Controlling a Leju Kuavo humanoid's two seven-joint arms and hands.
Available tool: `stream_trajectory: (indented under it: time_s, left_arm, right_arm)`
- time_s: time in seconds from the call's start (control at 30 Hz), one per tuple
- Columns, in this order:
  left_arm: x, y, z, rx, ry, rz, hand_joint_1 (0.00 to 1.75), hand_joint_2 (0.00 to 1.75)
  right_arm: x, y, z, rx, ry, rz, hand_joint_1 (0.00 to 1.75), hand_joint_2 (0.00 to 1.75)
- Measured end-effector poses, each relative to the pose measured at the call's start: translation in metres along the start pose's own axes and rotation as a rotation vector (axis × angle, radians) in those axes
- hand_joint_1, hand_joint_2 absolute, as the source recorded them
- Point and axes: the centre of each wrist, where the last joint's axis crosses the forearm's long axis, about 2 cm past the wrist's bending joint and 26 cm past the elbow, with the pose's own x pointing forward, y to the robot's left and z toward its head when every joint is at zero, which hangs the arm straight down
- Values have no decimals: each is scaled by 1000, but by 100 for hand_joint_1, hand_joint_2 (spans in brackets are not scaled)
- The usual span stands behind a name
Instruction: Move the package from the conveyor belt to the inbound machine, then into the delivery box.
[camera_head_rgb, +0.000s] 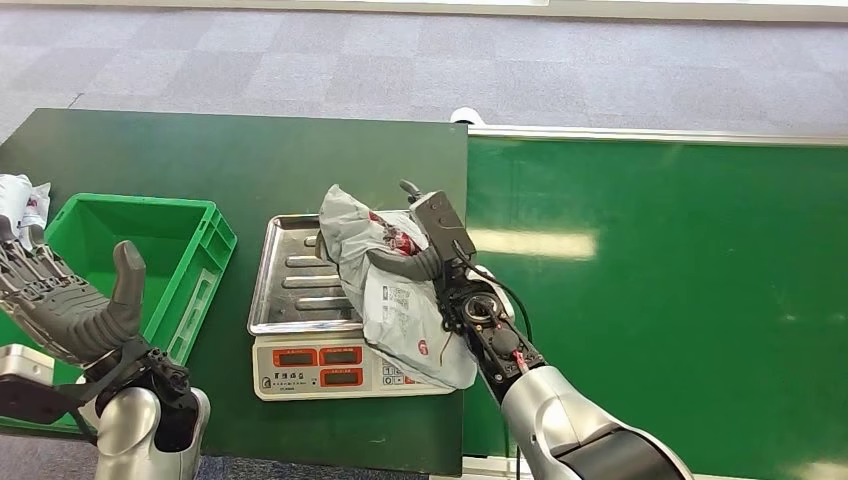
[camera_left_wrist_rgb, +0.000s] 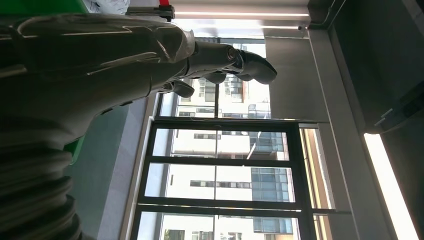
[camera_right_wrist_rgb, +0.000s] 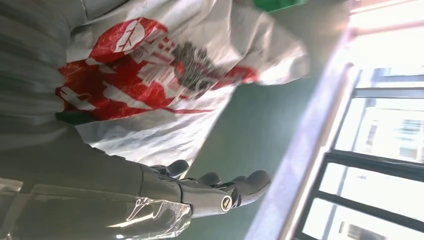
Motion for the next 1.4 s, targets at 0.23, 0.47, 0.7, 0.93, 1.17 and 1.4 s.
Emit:
stream_trajectory:
  time_s: [0.23, 0.47, 0.7, 0.93, 1.17, 1.4]
  left_arm:
    - [-2, -2, -1, -8, -1, 6, 0, 175]
    - [-3, -3, -2, -10, -6, 9, 0, 175]
    - [-3, -3, -2, -17, -6, 12, 0, 175]
    - [-2, -4, -2, -115, -30, -30, 0, 175]
    - [1, -17, 7, -439, 51, -74, 0, 175]
    - [4, -24, 12, -524, 61, -67, 0, 175]
  right_arm:
    - [20, -3, -9, 8, -222, -268, 0, 175]
    - [36, -4, -14, 26, -304, -324, 0, 175]
    - [44, -5, -15, 52, -340, -444, 0, 175]
    - [49, -7, -15, -42, -386, -355, 0, 175]
    - [65, -4, -2, -266, -479, -7, 0, 175]
    - [82, -1, 12, -321, -582, 35, 0, 175]
